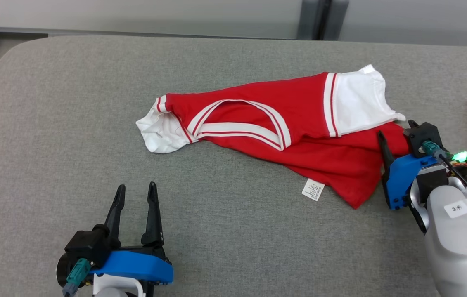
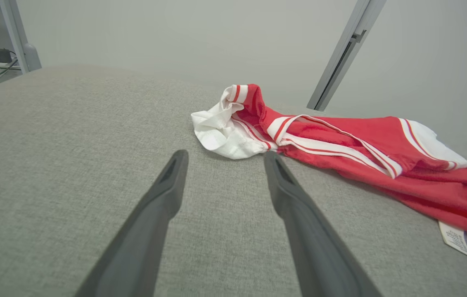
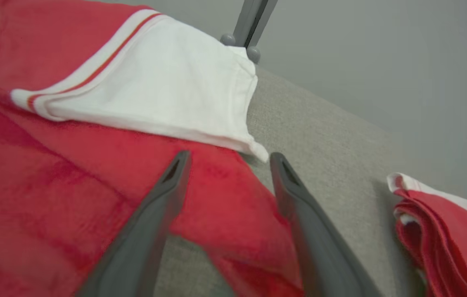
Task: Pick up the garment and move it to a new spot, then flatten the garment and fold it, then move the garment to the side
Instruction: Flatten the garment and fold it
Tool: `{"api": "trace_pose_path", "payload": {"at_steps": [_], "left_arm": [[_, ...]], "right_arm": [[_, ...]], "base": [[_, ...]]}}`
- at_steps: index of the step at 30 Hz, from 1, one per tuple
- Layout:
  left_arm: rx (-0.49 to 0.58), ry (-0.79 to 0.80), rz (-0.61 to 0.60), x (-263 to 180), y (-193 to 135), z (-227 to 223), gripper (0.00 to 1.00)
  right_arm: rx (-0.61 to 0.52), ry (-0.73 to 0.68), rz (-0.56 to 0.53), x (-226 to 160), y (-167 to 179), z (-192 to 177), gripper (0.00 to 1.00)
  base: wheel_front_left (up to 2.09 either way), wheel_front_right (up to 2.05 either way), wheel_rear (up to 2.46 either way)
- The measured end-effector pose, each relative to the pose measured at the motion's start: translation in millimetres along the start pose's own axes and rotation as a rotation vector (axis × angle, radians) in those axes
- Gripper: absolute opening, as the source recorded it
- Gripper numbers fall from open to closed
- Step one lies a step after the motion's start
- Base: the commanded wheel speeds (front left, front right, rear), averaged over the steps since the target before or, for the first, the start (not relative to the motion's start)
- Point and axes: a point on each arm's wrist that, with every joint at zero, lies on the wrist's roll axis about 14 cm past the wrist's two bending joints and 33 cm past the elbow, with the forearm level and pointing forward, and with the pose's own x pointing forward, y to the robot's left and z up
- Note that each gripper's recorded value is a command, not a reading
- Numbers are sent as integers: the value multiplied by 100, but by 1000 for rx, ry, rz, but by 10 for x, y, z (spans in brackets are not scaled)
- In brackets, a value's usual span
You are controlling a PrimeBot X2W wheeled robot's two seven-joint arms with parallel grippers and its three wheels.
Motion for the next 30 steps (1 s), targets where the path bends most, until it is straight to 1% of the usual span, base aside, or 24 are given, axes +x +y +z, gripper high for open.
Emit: {"api": "trace_pose_path", "payload": {"at_steps": [2, 5, 11, 12, 13, 15, 16, 17, 21, 23, 27, 30], "left_arm": [[-3, 7, 15, -6, 46, -27, 100], [1, 12, 33, -7, 105, -43, 100], [5, 18, 44, -14, 153, -63, 100], [8, 17, 43, -9, 153, -60, 100], [7, 16, 44, -7, 155, -59, 100], [9, 15, 45, -3, 154, -57, 100], [10, 14, 44, 0, 150, -56, 100], [10, 14, 43, 2, 144, -57, 100], [7, 8, 31, 3, 97, -41, 100], [8, -1, 25, 2, 78, -14, 100], [13, -33, 11, -15, 43, 87, 100], [23, -81, 16, -29, 71, 253, 100]], "right_arm": [[-20, 26, 30, 82, 90, -59, 100], [-55, 23, 56, 200, 143, -34, 100], [-103, 47, 111, 325, 282, -68, 100], [-105, 33, 113, 347, 282, -28, 53], [-104, 15, 111, 366, 273, 21, 40], [-94, -13, 105, 381, 251, 95, 22], [-90, -23, 105, 375, 250, 112, 5], [-84, -35, 103, 365, 250, 131, 0], [-68, -117, 88, 307, 226, 328, 0], [-66, -169, 95, 261, 283, 479, 0], [-72, -271, 130, 102, 473, 777, 0], [-69, -331, 190, -78, 727, 928, 0]], "base": [[0, 0, 0], [0, 0, 0], [0, 0, 0], [0, 0, 0], [0, 0, 0], [0, 0, 0], [0, 0, 0], [0, 0, 0], [0, 0, 0], [0, 0, 0], [0, 0, 0], [0, 0, 0]]}}
